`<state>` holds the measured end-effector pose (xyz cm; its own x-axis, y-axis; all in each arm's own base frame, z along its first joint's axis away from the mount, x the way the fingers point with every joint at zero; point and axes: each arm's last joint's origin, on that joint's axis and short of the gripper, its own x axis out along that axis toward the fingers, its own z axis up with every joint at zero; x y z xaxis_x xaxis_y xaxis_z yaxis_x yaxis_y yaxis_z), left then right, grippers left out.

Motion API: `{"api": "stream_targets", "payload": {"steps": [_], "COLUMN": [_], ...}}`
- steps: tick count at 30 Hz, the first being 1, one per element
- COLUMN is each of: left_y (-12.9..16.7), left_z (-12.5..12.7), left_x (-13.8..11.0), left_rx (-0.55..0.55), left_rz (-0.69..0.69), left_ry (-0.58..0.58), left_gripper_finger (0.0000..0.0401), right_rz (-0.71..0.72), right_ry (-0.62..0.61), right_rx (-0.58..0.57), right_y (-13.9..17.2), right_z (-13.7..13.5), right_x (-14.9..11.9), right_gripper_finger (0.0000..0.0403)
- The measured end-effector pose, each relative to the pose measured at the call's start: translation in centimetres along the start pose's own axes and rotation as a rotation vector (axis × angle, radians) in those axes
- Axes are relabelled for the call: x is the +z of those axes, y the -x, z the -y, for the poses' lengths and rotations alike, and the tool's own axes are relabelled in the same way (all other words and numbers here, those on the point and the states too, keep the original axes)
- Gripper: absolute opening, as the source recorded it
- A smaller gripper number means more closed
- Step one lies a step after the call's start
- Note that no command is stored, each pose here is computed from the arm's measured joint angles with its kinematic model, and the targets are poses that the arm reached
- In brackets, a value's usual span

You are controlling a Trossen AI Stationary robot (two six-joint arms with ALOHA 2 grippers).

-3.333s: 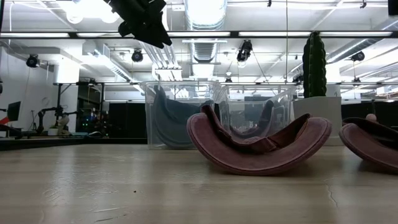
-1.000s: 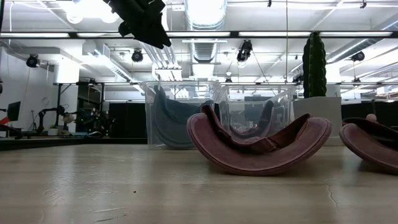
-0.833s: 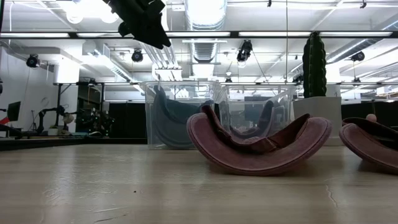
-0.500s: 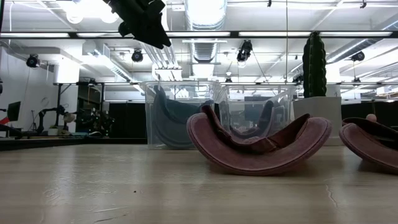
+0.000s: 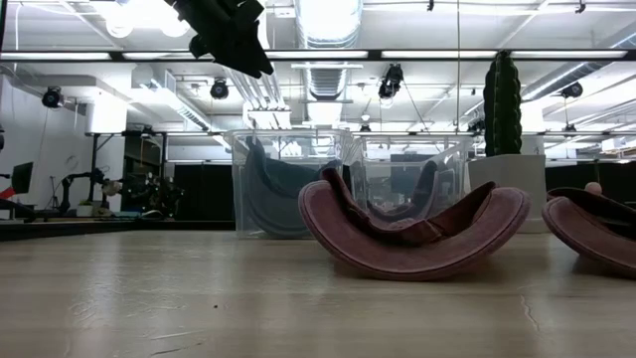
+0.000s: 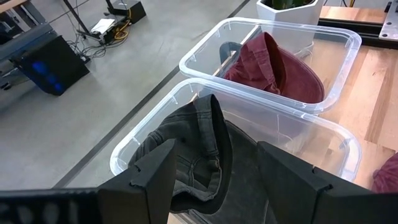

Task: Pick & Place hat
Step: Put the right red cap into the right transparent bin

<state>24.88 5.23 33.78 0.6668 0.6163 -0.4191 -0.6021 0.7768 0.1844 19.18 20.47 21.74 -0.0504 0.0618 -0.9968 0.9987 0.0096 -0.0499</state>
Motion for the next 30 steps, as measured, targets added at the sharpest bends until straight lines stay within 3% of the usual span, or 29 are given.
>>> {"api": "stream_targets", "payload": {"steps": [30], "left_y": [0.0], "left_z": [0.0], "left_x": [0.0], "left_rx": [0.0], "left_rz": [-0.001], "left_ry": [-0.021], "left_gripper_finger": [0.0213], "right_rz": [0.098], "right_ry": [-0.014], "right_rx": [-0.006], "right_y": [-3.6], "right_z": [-1.9], "right_x": [-0.6], "right_gripper_finger": [0.0163]}}
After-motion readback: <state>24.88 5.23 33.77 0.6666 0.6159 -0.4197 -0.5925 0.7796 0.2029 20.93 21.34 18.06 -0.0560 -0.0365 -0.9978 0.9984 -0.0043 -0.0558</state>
